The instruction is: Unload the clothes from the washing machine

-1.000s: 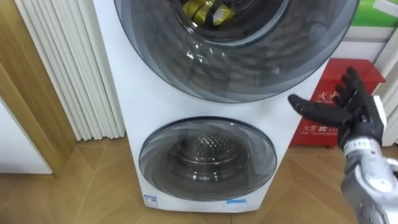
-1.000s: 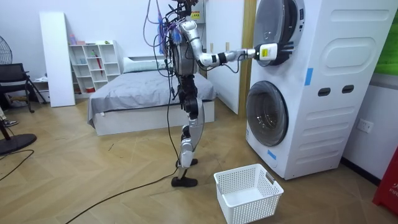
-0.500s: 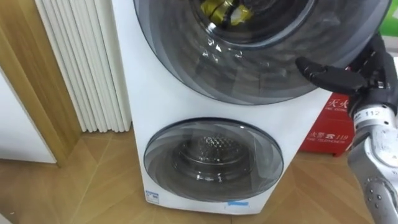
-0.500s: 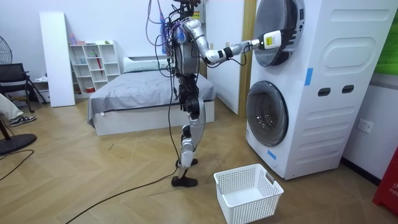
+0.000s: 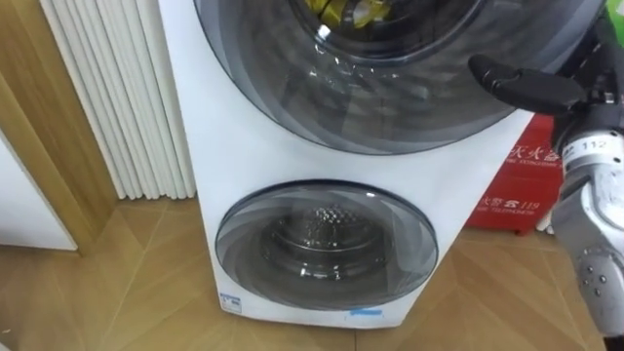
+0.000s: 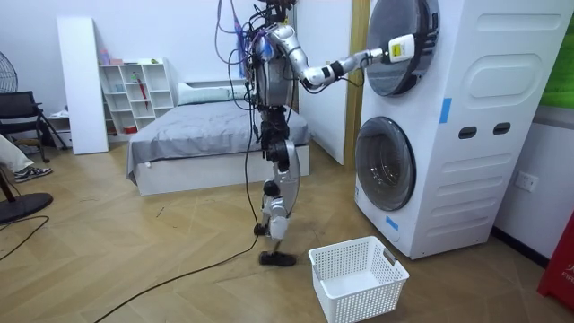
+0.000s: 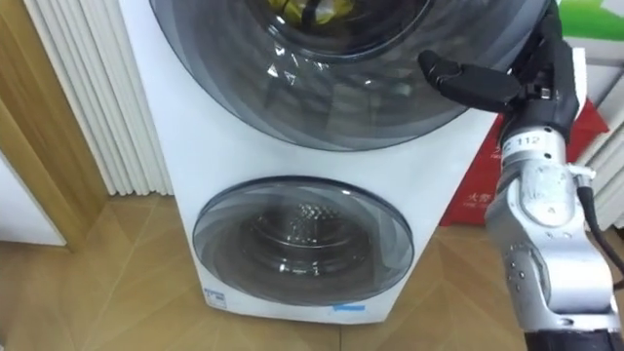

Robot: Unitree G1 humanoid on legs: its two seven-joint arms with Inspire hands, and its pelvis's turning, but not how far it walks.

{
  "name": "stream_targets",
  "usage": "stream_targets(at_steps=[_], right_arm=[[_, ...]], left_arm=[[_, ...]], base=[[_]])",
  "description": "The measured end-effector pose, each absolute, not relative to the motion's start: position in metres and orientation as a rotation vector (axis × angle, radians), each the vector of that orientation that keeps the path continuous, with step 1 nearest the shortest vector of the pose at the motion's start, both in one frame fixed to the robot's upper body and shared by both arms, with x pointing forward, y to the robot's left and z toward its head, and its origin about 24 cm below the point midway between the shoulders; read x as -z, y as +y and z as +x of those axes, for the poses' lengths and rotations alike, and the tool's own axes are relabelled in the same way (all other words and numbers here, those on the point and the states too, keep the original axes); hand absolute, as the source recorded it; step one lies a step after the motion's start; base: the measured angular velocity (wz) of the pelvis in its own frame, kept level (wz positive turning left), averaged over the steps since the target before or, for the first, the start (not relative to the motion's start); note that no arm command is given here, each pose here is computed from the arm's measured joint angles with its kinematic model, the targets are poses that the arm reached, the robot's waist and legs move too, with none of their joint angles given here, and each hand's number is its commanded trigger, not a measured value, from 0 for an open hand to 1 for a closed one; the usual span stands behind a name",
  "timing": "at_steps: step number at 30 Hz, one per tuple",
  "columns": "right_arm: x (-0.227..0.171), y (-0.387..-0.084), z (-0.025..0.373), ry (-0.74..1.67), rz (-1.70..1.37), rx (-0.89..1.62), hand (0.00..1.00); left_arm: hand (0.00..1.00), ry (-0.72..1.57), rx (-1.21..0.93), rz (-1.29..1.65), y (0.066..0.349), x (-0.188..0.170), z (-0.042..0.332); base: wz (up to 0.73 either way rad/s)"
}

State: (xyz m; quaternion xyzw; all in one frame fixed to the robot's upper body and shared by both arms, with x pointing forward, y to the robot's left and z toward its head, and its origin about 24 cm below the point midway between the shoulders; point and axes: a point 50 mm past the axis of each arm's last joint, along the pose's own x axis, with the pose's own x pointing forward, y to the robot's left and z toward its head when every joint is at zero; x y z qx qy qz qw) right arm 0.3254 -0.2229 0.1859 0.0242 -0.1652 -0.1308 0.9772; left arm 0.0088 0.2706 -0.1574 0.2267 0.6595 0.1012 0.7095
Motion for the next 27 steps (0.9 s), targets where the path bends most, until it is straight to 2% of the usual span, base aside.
stream_targets(at_steps=[2,12,19,21,27], right_arm=[[-0.197,-0.209,0.321,-0.384,0.035,0.207,0.0],[-0.191,-0.2,0.307,-0.406,0.037,0.179,0.0],[-0.154,-0.184,0.268,-0.393,0.1,0.045,0.0],[-0.128,-0.176,0.256,-0.305,0.116,-0.021,0.0],[-0.09,-0.159,0.234,-0.147,0.132,-0.198,0.0]], left_arm=[[0.0,1.484,-0.212,0.51,0.269,0.158,0.006],[0.0,1.487,-0.151,0.541,0.261,0.16,0.009],[0.0,1.454,-0.076,0.571,0.252,0.163,0.018],[0.0,1.442,-0.048,0.579,0.248,0.164,0.019],[0.0,1.411,-0.017,0.584,0.243,0.165,0.022]], base=[[0.22],[0.0],[-0.03],[-0.04],[-0.02]])
